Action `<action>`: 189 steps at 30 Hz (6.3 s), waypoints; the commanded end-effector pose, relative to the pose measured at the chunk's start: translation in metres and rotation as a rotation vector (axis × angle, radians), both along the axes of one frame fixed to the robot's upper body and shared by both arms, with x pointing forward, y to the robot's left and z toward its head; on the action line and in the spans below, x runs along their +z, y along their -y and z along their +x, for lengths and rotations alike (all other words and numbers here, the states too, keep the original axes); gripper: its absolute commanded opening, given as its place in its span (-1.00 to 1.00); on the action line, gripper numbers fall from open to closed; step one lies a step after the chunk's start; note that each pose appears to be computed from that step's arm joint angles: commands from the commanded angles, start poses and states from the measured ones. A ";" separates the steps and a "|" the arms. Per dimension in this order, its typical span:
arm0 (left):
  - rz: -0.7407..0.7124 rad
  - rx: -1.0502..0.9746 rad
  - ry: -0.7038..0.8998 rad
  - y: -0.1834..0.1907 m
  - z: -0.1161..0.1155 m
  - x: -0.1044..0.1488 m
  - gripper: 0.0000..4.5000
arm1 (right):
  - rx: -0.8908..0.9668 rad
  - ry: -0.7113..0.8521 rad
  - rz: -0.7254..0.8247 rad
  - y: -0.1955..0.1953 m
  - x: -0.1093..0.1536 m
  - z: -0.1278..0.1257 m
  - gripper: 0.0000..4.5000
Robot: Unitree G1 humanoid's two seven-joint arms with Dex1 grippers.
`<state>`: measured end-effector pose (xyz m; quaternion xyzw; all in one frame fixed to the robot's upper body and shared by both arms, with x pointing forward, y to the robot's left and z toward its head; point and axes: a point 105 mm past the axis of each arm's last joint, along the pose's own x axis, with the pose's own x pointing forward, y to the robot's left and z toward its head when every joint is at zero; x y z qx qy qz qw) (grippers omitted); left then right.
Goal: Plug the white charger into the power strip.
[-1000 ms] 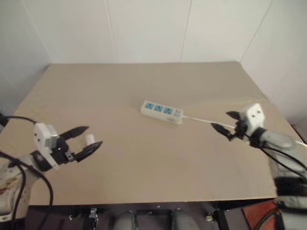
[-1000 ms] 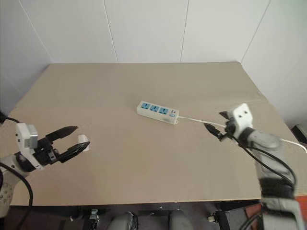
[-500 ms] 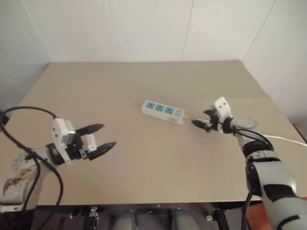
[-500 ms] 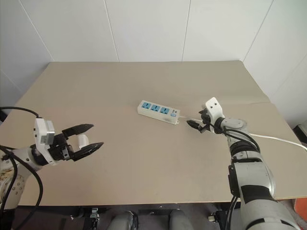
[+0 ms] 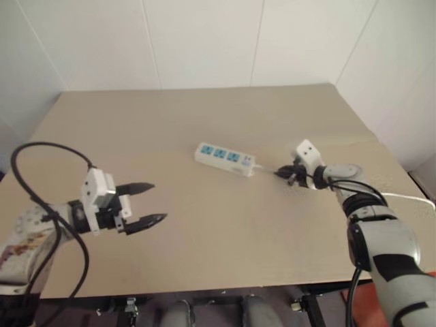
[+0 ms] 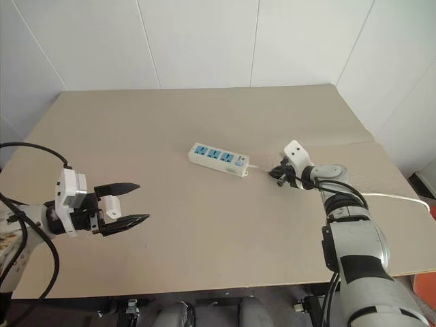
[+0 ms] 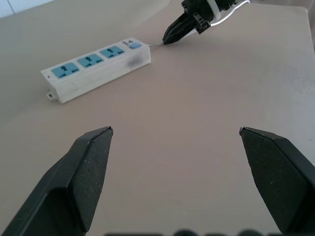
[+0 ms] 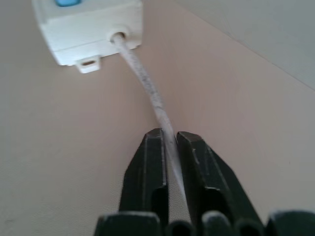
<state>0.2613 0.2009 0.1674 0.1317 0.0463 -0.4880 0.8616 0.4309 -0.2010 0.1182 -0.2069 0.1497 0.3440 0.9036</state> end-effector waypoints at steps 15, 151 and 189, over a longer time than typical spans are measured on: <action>0.003 -0.023 -0.013 -0.001 -0.007 -0.002 1.00 | 0.330 -0.007 -0.027 0.014 -0.021 -0.091 -1.00; 1.511 -1.311 0.437 -0.034 0.057 -0.009 1.00 | 0.603 -0.032 0.252 -0.103 -0.047 -0.146 0.52; 1.553 -1.178 0.575 -0.030 0.085 -0.027 -0.55 | 0.566 -0.032 0.210 -0.097 -0.052 -0.141 0.52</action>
